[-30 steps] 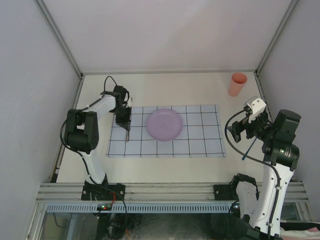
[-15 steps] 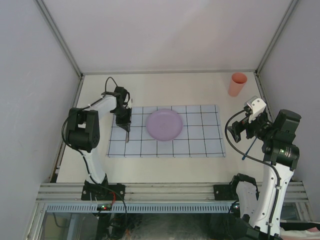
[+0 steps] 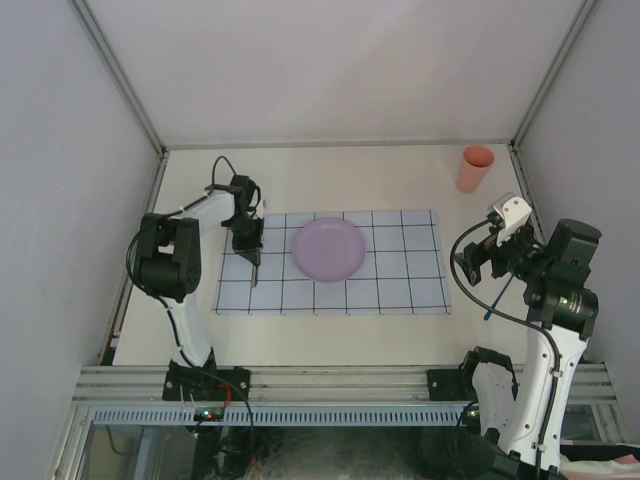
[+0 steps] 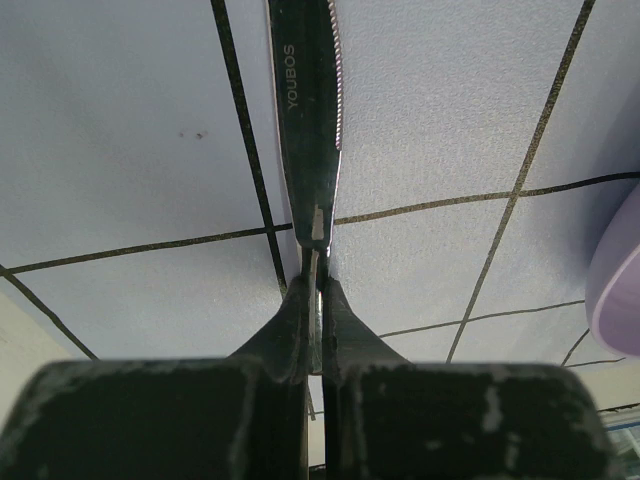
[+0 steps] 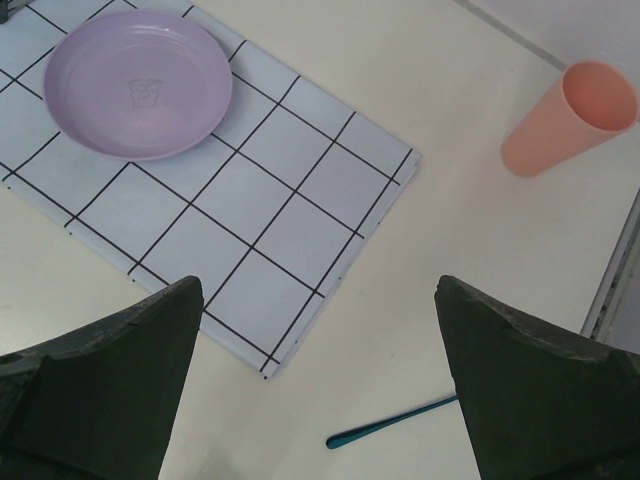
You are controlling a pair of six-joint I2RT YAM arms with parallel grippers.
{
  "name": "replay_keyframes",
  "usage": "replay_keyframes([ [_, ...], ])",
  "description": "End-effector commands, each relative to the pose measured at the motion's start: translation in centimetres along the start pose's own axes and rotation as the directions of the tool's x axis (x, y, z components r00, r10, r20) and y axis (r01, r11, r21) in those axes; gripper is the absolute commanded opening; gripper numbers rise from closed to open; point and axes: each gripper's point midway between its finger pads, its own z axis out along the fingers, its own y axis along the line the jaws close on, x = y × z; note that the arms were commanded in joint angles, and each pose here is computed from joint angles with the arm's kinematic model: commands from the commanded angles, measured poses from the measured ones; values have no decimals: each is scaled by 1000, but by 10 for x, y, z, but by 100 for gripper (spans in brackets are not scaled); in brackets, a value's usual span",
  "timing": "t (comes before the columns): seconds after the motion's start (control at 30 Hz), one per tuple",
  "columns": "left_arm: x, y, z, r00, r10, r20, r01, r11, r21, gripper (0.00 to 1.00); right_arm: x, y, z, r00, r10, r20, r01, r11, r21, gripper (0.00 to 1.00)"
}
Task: Set the dinner table for one person
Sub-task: Place the knife on the napkin.
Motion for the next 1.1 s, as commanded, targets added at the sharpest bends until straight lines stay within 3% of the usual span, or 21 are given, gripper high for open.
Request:
replay_keyframes([
  [0.0,-6,-4,-1,1000,-7,6,7,1000,16,0,-3,-1,0,1000,-20,20,20,1000,1,100],
  [1.07,-9,-12,-1,999,-45,2,45,996,74,0,0,2,-2,1000,-16,17,16,1000,6,100],
])
